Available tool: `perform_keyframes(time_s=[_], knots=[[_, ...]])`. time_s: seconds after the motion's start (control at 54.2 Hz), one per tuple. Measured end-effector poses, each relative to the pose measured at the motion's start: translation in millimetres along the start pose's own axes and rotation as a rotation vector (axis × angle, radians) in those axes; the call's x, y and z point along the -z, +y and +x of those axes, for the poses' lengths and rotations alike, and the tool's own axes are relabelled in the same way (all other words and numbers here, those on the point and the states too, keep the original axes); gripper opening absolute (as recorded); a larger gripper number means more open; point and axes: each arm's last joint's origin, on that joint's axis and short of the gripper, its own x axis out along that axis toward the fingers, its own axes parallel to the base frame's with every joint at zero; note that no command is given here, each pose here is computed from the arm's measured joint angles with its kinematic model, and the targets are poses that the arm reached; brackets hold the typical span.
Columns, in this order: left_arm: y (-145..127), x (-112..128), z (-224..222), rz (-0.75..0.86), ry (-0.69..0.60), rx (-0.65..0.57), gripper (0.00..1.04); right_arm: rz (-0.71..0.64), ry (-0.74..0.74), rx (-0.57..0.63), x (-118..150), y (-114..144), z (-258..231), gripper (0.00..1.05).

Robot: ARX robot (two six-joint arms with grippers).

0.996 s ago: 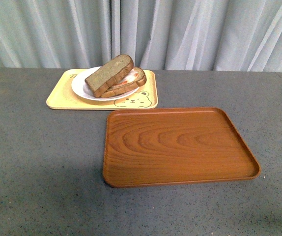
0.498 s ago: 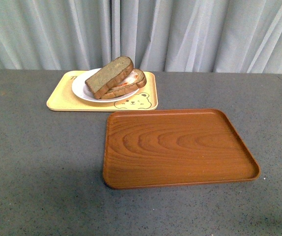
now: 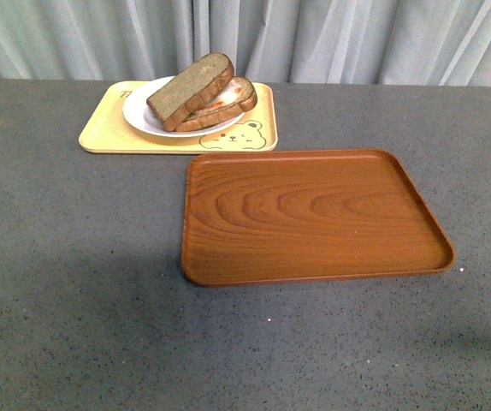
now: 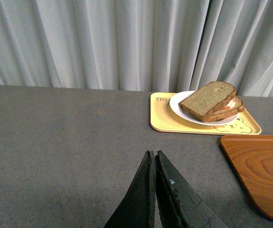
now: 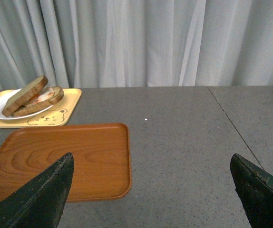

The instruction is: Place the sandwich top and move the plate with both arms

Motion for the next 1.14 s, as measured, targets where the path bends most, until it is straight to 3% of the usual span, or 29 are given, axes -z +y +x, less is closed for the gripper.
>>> perform_keyframes(time_s=[0.313, 0.479, 0.516, 1.143], knots=[[0.0, 0.0, 0.0, 0.000, 0.000, 0.000, 0.54, 0.000, 0.000, 0.000, 0.0, 0.0, 0.0, 0.96], [0.0, 0.0, 0.0, 0.001, 0.000, 0.000, 0.93, 0.000, 0.000, 0.000, 0.0, 0.0, 0.0, 0.96], [0.0, 0.0, 0.0, 0.002, 0.000, 0.000, 0.97, 0.000, 0.000, 0.000, 0.0, 0.0, 0.0, 0.96], [0.0, 0.0, 0.0, 0.003, 0.000, 0.000, 0.96, 0.000, 0.000, 0.000, 0.0, 0.0, 0.0, 0.96]])
